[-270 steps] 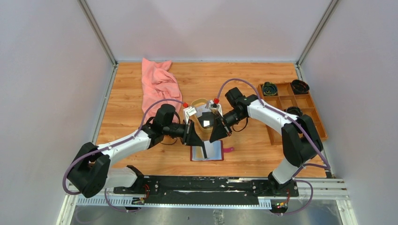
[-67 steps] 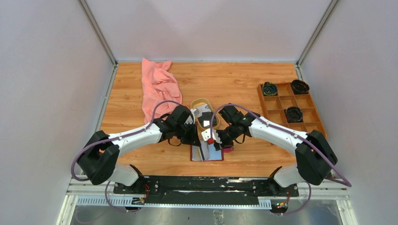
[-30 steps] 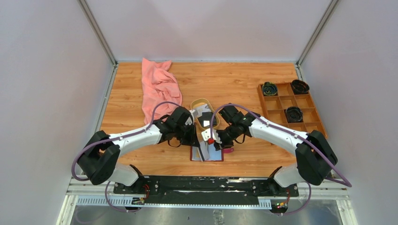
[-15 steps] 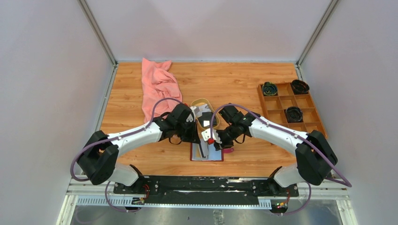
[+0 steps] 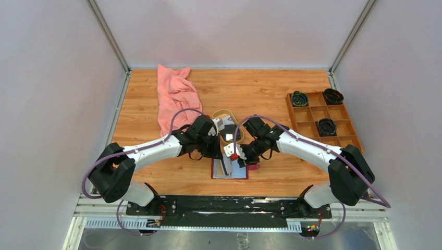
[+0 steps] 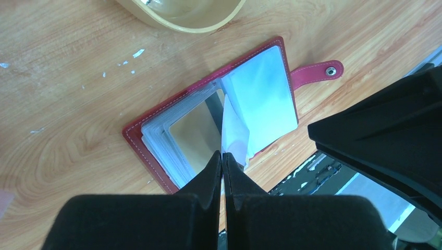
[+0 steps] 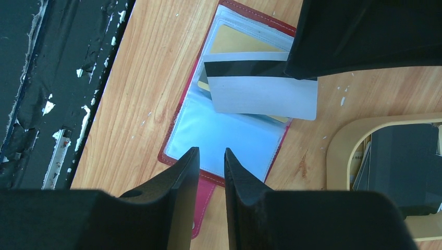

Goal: Put the credit cards into the card holder
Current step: Insert the credit card into the card holder.

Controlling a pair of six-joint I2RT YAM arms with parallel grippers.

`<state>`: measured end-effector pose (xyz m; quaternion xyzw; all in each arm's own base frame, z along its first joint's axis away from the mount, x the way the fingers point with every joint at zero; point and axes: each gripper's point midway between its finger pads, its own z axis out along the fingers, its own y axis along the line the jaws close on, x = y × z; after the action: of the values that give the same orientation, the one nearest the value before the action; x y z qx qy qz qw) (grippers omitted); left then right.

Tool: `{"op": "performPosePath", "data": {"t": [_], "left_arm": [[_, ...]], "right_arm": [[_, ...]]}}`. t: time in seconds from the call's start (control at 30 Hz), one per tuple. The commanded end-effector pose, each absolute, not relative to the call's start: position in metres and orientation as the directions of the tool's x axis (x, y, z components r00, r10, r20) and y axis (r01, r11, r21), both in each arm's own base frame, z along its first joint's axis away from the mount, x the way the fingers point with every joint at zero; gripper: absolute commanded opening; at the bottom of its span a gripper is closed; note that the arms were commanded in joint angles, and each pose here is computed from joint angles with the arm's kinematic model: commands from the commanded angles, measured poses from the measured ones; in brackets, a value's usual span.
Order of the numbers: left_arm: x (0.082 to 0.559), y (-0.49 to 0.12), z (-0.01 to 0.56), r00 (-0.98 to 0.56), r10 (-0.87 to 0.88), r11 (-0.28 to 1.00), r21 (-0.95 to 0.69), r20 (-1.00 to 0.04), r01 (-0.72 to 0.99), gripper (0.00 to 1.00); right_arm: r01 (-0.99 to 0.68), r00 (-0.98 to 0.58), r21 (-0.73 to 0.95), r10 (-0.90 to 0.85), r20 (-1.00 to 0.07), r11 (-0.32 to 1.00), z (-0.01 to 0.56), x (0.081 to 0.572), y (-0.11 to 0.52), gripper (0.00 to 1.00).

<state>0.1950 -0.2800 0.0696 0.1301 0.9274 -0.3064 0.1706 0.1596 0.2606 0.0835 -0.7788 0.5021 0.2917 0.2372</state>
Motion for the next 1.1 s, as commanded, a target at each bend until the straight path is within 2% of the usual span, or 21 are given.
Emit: {"op": "performPosePath", "data": {"t": [0.0,0.6,1.07], "left_arm": [[0.195,-0.283,0.066,-0.888,0.166,0.760,-0.518,-0.428,0.392,0.00],[0.191,-0.294,0.067,-0.885,0.158,0.704,-0.578,-0.437,0.412,0.00],[0.210,-0.273,0.068,-0.863,0.139,0.805,-0.452,-0.486,0.384,0.00]], "right_arm": [[-0.924,0.310,-0.067,-0.636,-0.706,-0.377,0.092,0.158,0.258,0.28],[-0.925,0.309,-0.068,-0.636,-0.707,-0.374,0.092,0.159,0.257,0.28],[-0.926,0.308,-0.070,-0.633,-0.710,-0.371,0.094,0.159,0.257,0.28]]}}
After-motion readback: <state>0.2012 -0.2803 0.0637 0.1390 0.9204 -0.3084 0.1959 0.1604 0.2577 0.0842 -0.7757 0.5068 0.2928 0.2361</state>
